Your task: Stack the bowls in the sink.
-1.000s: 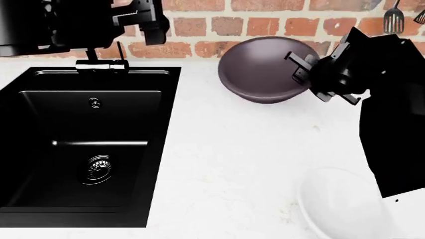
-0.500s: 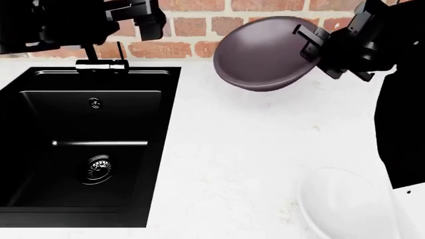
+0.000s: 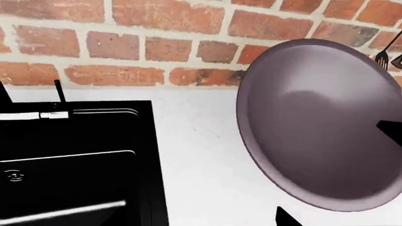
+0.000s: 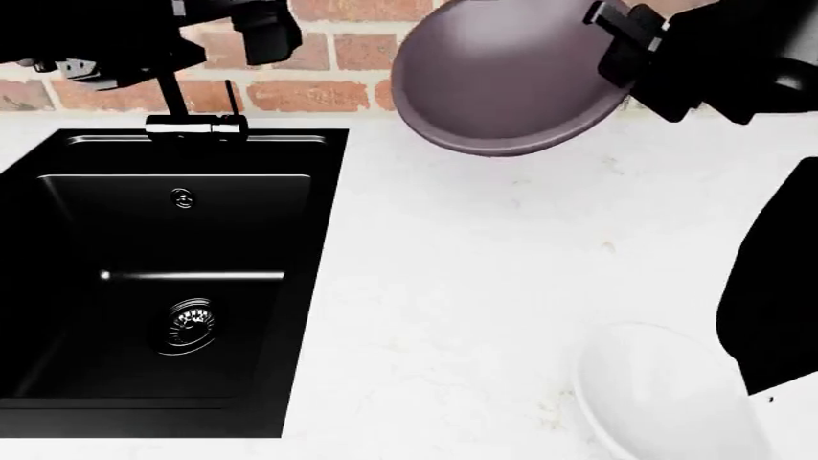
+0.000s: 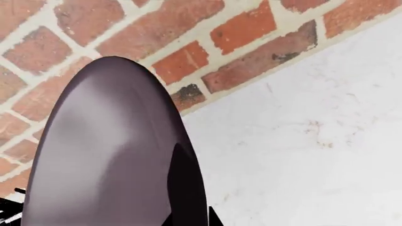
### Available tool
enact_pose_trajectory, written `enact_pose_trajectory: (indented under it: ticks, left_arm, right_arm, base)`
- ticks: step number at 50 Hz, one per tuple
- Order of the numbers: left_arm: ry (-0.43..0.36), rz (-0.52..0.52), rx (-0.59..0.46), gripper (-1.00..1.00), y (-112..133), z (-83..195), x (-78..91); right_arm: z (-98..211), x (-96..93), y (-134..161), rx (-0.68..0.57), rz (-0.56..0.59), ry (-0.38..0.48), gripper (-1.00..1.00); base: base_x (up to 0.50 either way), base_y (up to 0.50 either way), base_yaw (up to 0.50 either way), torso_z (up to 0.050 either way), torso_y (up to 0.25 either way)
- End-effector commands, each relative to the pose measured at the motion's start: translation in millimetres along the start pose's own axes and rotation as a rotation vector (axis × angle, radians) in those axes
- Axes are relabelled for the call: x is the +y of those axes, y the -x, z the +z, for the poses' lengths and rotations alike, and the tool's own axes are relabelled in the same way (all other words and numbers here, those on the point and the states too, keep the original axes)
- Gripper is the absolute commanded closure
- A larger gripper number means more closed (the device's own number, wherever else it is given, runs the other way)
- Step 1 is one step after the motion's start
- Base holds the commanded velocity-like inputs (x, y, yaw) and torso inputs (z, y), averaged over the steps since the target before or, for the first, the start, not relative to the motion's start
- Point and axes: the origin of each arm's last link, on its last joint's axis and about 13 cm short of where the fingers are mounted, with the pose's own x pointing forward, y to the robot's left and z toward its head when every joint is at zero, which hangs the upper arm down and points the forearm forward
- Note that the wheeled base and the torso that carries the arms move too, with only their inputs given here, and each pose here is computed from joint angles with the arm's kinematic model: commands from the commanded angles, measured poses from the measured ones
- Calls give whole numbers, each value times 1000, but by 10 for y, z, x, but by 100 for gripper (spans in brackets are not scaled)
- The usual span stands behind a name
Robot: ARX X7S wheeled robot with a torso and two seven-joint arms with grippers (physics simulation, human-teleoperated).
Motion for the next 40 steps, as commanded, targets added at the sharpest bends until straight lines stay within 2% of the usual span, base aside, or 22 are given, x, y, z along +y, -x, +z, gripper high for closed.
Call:
enact_pose_trajectory:
  ticks: [1,8,20,40]
  left_arm:
    - [-27,8,21,-100,57,206,11]
    - [-53,-13,20,-100,-23,330,-6]
    - [-52,-30,36,-100,-211,290,10]
    - [30,-33,85,-100,-493,93,128]
  right_arm:
    - [-106,119,433,9,216,115,100]
    - [-200,137,508,40,259,143,100]
    - [-278,224,647,57,331,180,100]
    - [-294,293,741,48,382,197,100]
  base:
    - [0,0,0,0,0]
    - [0,0,0,0,0]
    - [0,0,0,0,0]
    - [0,0,0,0,0]
